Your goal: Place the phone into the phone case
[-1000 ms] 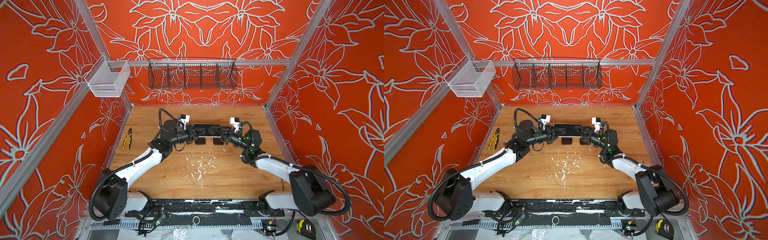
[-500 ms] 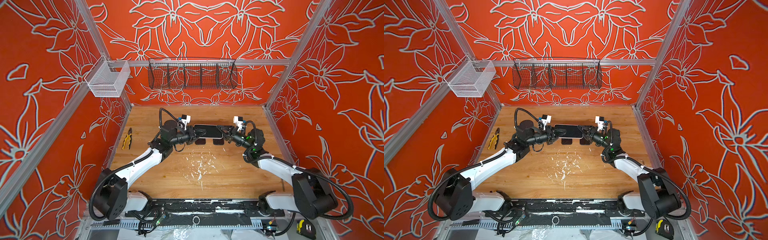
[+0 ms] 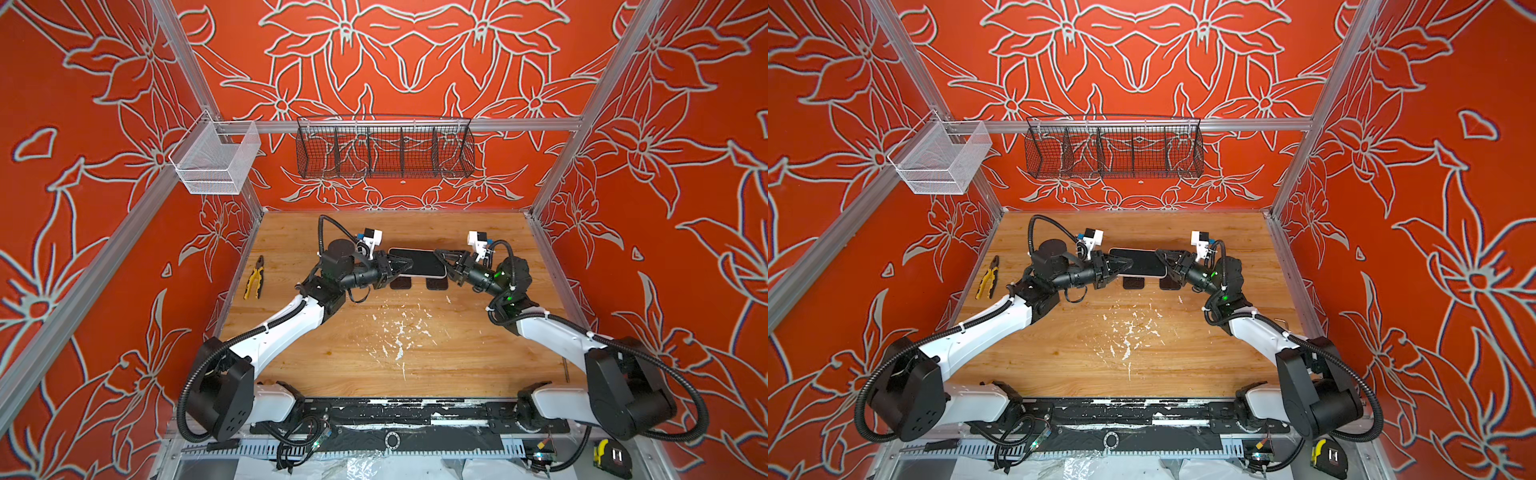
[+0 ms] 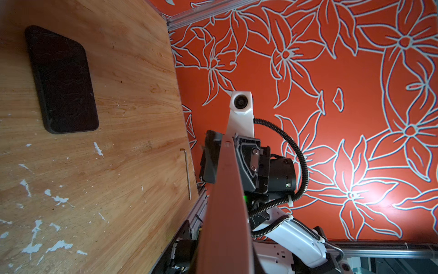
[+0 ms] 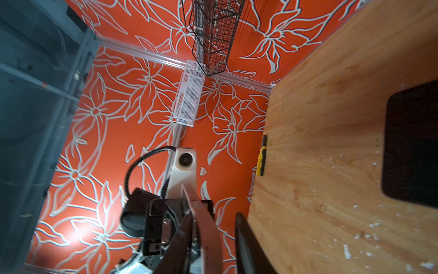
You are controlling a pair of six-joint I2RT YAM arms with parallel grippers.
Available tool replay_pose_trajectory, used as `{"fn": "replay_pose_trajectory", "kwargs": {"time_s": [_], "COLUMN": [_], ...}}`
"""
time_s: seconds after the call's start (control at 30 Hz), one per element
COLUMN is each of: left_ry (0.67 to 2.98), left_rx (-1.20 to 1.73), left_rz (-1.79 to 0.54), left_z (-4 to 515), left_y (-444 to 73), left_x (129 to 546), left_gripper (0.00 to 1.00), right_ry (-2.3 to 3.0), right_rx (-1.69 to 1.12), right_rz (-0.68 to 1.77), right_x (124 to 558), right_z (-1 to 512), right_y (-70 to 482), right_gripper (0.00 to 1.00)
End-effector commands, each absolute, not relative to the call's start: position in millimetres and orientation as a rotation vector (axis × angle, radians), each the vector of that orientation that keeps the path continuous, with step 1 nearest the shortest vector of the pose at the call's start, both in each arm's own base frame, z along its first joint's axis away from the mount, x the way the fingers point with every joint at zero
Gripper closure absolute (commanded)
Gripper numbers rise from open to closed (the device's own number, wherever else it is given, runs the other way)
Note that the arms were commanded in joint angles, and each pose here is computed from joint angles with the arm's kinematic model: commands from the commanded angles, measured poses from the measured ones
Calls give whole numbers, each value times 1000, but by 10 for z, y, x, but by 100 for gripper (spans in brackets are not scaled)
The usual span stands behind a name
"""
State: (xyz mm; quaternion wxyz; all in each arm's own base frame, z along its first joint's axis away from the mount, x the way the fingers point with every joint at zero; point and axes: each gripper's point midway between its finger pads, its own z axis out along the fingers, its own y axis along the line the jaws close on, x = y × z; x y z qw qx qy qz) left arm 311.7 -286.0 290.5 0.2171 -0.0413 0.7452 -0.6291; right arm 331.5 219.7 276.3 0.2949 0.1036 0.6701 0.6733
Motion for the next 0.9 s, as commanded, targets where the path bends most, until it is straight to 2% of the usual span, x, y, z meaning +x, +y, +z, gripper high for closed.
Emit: {"fn": "replay_pose_trajectory", "kwargs": {"time_s": [0.0,0.17,0.43,0.87], "left_ry": [1961,2040,2243,2235], "left_rx": [108,308,637,770], "left_rz": [-1783,-1762,-1686,-1704], "left_z": [3343,3391,3266,3306], "left_y": [-2924,-2940,-2883,-2915], "left_x": [2961,2786,2424,2366], "left_gripper": [100,100,100,100], "right_ry": [1759,1824,1988,2014], "right_rx": [85,-136,-434,-647], "right_rz": [1790,1757,1402,1514], "right_x": [3203,2951,2498,2354], "right_z": [3006,3131,3168,3166], "right_y": [2203,2131,2006,2252], "right_gripper": [56,51,49,47]}}
